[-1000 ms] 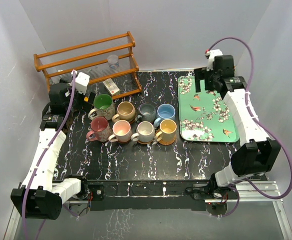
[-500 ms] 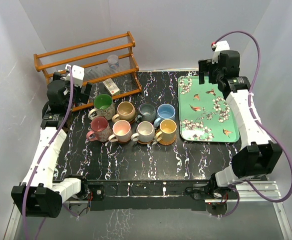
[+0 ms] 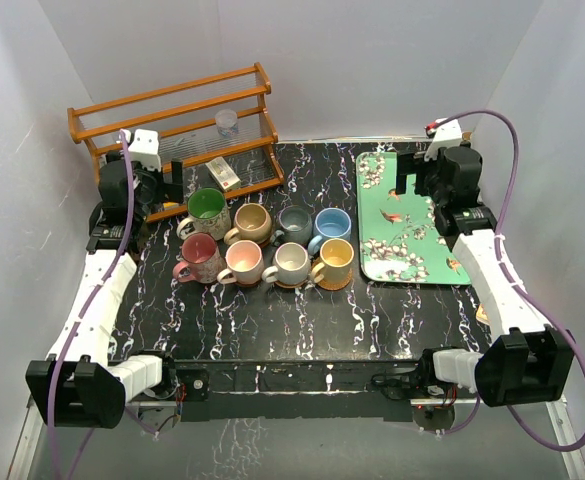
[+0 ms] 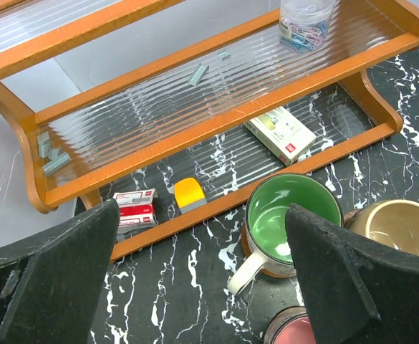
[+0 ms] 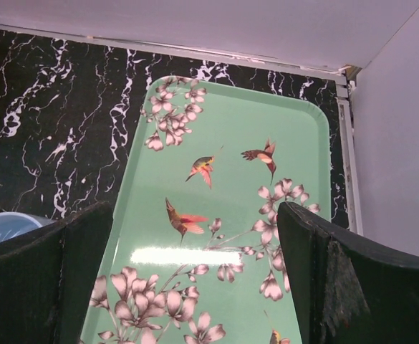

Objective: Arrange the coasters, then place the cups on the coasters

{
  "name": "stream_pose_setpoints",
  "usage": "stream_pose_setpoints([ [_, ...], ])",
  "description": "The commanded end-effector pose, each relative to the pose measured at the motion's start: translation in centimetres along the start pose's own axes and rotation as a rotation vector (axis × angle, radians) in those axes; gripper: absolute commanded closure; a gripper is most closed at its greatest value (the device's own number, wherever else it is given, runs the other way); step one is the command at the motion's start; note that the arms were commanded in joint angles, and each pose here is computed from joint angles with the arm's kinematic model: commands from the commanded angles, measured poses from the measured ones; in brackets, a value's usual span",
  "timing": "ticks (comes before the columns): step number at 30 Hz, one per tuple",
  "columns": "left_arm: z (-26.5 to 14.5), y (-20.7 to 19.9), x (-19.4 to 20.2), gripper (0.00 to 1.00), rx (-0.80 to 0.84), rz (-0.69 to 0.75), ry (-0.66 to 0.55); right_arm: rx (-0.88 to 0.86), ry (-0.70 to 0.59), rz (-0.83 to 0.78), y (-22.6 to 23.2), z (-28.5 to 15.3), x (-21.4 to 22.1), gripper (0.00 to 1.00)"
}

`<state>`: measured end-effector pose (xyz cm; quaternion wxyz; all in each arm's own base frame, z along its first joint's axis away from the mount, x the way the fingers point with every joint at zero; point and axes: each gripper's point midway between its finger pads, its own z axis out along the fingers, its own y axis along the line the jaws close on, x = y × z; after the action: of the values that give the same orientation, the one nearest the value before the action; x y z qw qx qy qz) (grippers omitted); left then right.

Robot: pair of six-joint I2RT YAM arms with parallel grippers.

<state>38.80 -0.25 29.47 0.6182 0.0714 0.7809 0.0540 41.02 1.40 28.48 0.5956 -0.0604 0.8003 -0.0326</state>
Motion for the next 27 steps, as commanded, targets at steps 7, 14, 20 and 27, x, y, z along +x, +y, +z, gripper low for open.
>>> stream_pose_setpoints([
  [7,-1.7,-0.7,-0.7,0.01,0.076,-0.087,-0.035,-0.019,-0.184,0.023,-0.1,-2.2,-2.4,0.02],
  [14,-2.9,-0.6,-0.8,0.01,0.084,-0.084,-0.045,-0.082,-0.19,0.0,0.2,-3.3,-2.1,0.02],
  [20,-4.3,-1.1,-1.7,0.01,0.13,-0.047,-0.08,-0.045,-0.203,-0.027,-1.2,-4.6,-2.8,0.02],
  [27,-5.4,-1.3,-3.3,0.01,0.153,-0.036,-0.101,-0.002,-0.226,-0.05,-2.2,-7.1,-4.1,0.02],
])
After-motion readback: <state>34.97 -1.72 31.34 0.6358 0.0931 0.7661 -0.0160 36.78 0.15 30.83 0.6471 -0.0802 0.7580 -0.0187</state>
